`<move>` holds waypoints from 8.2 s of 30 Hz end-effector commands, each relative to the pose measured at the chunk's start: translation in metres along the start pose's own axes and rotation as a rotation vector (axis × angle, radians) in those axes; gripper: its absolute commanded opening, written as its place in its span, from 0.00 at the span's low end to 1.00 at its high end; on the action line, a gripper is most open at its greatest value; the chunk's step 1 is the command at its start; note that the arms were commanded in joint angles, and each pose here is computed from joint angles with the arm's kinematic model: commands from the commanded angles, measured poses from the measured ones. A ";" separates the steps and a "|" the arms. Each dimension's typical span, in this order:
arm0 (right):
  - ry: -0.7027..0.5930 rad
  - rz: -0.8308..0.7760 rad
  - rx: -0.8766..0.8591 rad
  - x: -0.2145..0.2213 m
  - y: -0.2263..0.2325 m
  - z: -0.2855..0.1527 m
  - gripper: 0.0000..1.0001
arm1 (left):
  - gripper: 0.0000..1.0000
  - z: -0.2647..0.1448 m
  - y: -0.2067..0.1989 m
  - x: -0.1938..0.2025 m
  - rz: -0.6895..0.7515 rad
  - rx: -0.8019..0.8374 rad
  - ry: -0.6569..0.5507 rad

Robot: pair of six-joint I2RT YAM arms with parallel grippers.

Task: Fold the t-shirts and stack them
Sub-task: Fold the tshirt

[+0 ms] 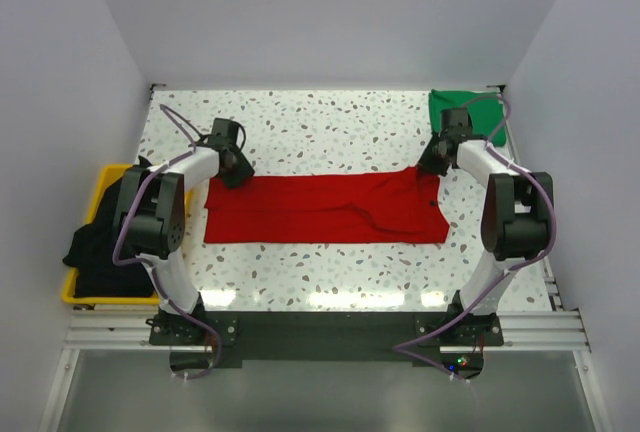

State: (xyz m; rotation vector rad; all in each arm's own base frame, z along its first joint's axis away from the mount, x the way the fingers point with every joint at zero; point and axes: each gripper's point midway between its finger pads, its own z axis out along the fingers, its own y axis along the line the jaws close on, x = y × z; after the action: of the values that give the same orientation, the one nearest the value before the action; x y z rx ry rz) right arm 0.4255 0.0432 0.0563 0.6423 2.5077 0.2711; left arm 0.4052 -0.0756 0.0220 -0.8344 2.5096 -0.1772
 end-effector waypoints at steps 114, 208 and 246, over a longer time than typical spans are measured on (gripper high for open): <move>0.131 -0.382 -0.111 -0.001 0.138 0.112 0.36 | 0.19 -0.103 -0.064 0.270 0.440 0.332 0.174; 0.374 -0.188 -0.297 0.241 -0.007 -0.141 0.50 | 0.37 -0.146 -0.035 0.264 0.641 0.536 0.221; 0.501 -0.090 -0.274 0.301 -0.043 -0.105 0.29 | 0.17 -0.120 0.023 0.301 0.620 0.424 0.326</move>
State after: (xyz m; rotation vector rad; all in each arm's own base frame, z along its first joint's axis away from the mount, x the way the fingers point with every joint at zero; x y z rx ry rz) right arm 0.1362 0.1568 0.0138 0.3483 2.8437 0.8707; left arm 0.1417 -0.2541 0.0134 0.1553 2.6724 -0.6998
